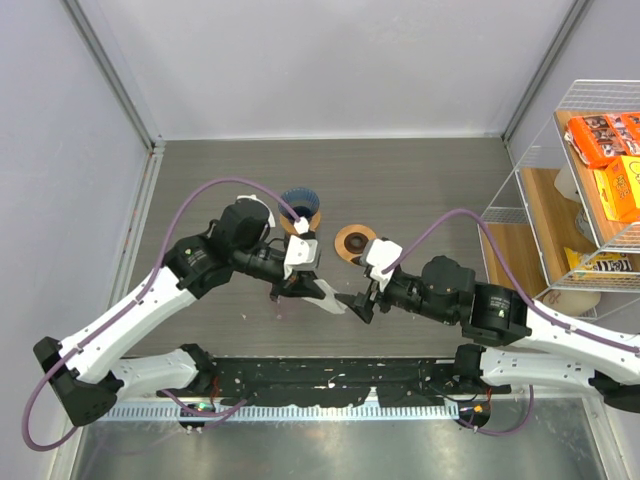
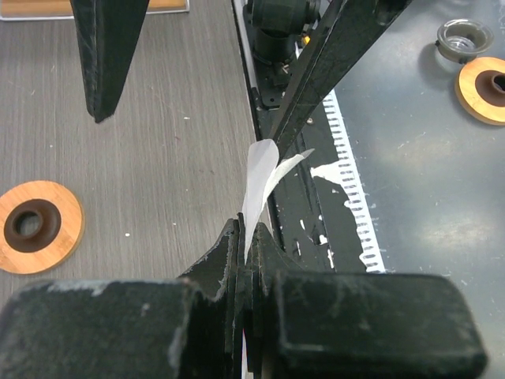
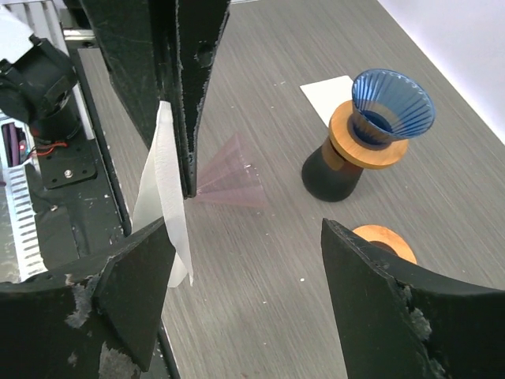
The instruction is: Place the coffee filter in the dripper
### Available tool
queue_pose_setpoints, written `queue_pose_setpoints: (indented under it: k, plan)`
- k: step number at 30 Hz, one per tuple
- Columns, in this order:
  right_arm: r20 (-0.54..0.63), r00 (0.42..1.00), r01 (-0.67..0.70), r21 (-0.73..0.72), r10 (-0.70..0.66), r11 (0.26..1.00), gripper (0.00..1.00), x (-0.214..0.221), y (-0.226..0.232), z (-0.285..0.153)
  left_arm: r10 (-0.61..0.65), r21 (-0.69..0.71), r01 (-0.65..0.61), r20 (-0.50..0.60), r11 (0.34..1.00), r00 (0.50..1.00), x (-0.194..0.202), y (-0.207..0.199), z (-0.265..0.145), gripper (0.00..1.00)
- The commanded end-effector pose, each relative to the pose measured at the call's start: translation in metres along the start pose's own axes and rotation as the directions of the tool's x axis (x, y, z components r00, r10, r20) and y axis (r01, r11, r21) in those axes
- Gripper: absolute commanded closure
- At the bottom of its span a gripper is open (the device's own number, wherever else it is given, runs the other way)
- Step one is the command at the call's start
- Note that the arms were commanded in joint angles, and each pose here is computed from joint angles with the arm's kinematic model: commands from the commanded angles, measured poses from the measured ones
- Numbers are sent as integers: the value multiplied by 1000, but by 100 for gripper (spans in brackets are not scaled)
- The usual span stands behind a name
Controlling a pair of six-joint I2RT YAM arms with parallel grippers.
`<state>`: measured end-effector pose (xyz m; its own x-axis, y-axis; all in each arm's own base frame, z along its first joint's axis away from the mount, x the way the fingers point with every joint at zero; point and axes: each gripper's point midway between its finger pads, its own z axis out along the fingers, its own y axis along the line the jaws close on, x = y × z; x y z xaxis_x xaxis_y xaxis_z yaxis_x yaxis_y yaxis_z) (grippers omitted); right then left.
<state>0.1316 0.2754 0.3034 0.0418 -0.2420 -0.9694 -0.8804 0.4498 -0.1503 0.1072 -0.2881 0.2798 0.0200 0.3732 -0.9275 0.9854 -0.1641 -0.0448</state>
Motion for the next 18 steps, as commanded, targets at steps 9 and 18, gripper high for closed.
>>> queue_pose_setpoints:
  k: [9, 18]
  plan:
    - [30, 999, -17, -81, 20, 997, 33, -12, 14, 12, 132, 60, -136, 77, 989, 988, -26, -21, -12, 100]
    - [65, 996, -47, -267, 66, 963, 53, -15, 44, 10, 164, 73, -171, 98, 983, 982, -30, -26, -15, 100]
